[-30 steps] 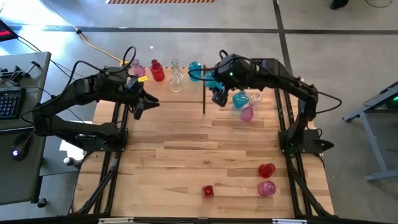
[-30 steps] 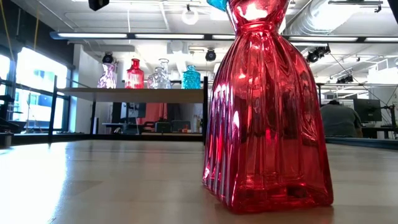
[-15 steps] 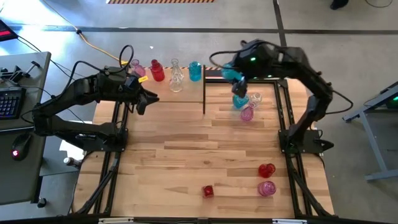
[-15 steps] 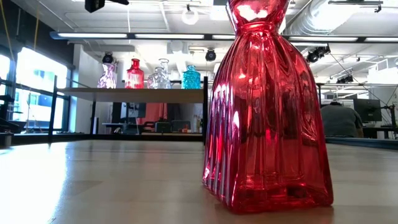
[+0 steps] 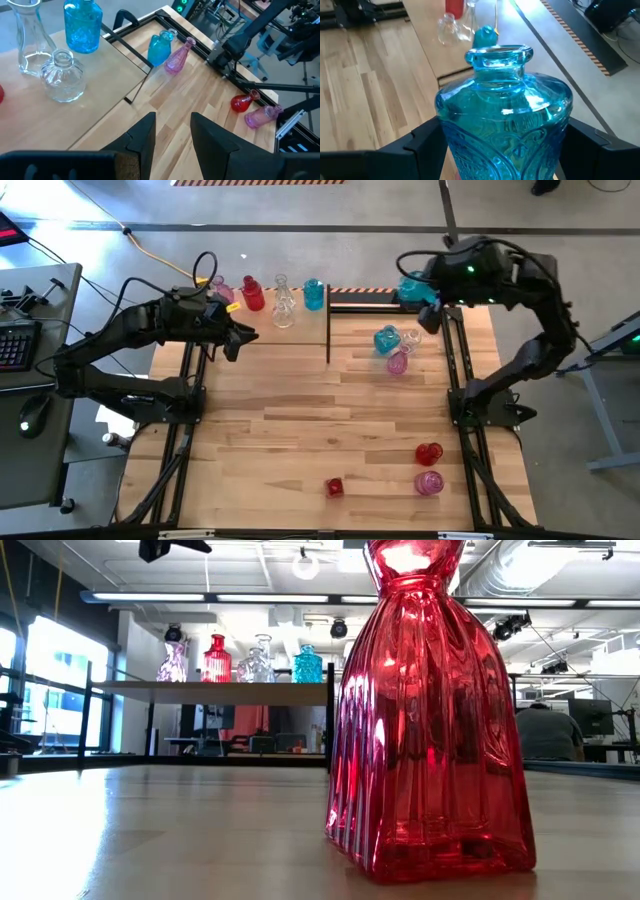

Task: Sort vases onto shelf
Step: Put the bottom blue vase on the shelf aligned with the other blue vase

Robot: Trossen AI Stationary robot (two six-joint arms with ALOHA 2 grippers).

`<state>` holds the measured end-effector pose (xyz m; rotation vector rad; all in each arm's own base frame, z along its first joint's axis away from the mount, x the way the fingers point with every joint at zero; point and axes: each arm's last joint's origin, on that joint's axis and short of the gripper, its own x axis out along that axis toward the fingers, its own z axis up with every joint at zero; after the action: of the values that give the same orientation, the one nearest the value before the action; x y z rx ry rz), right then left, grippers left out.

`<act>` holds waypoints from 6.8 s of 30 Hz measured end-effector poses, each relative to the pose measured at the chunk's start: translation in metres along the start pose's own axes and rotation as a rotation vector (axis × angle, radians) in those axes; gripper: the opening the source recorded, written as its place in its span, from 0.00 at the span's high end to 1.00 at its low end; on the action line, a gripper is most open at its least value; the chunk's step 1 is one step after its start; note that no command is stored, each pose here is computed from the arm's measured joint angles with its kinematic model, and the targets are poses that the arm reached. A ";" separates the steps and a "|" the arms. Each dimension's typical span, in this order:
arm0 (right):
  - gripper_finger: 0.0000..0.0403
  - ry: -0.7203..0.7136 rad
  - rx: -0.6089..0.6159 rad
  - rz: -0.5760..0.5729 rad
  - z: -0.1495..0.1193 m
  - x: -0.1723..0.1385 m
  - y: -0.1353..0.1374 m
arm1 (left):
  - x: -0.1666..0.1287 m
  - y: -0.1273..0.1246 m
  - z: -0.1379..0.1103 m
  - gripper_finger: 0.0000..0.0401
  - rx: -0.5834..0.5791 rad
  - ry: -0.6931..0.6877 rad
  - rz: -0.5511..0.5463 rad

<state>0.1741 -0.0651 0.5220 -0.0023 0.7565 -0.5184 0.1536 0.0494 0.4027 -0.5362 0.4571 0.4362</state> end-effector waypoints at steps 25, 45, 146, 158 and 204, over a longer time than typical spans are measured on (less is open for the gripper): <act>0.31 -0.284 0.331 0.027 -0.108 0.034 0.012 | 0.005 0.000 0.001 0.72 -0.025 0.007 0.008; 0.31 -0.430 0.496 0.179 -0.143 0.106 0.034 | 0.005 0.000 0.001 0.72 0.008 0.009 0.009; 0.31 -0.638 0.386 -0.044 -0.057 0.361 0.111 | 0.005 0.000 -0.001 0.72 0.291 0.023 0.011; 0.31 -0.616 0.387 -0.070 -0.058 0.365 0.102 | 0.005 0.000 0.000 0.72 0.291 0.022 0.010; 0.29 -0.562 0.431 -0.078 -0.062 0.369 0.094 | 0.005 0.000 0.000 0.72 0.290 0.021 0.010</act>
<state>0.4002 -0.1371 0.2181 0.2155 0.0872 -0.7068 0.1571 0.0506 0.4000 -0.2579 0.5331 0.3664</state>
